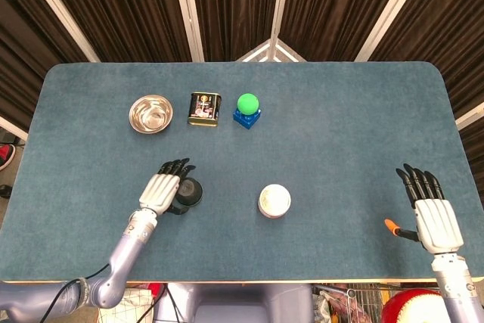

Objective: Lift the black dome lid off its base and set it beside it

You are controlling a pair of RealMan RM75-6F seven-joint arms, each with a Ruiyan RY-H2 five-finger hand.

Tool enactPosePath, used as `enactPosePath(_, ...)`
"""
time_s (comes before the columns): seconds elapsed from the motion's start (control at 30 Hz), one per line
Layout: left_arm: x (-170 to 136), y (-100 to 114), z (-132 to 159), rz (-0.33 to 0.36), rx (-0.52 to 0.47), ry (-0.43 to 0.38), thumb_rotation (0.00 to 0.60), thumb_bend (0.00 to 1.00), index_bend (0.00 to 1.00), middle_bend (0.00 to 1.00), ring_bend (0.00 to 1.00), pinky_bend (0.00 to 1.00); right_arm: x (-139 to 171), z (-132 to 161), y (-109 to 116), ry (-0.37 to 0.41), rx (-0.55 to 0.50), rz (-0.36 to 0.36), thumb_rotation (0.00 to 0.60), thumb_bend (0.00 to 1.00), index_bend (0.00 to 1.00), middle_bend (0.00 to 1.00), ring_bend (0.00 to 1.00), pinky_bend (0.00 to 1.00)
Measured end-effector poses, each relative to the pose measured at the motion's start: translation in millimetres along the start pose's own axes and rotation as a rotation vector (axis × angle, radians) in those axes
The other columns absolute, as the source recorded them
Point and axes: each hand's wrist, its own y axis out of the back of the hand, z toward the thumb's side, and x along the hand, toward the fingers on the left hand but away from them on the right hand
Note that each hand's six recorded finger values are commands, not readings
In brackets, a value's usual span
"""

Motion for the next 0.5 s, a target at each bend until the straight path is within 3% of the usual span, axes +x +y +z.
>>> enactPosePath(0.17, -3, 1, 2, -0.001, 0.018, -0.009, 0.6, 0.26, 0.12, 0.0, 0.0, 0.0, 2, 0, -1, -0.003, -0.002, 0.004, 0.6, 0.18, 0.03, 0.0, 0.01, 0.0)
enactPosePath(0.5, -14, 14, 8, 0.048, 0.042, -0.011, 0.6, 0.26, 0.14, 0.18, 0.0, 0.0, -2, 0, 0, -0.008, -0.001, 0.008, 0.6, 0.19, 0.03, 0.0, 0.01, 0.0)
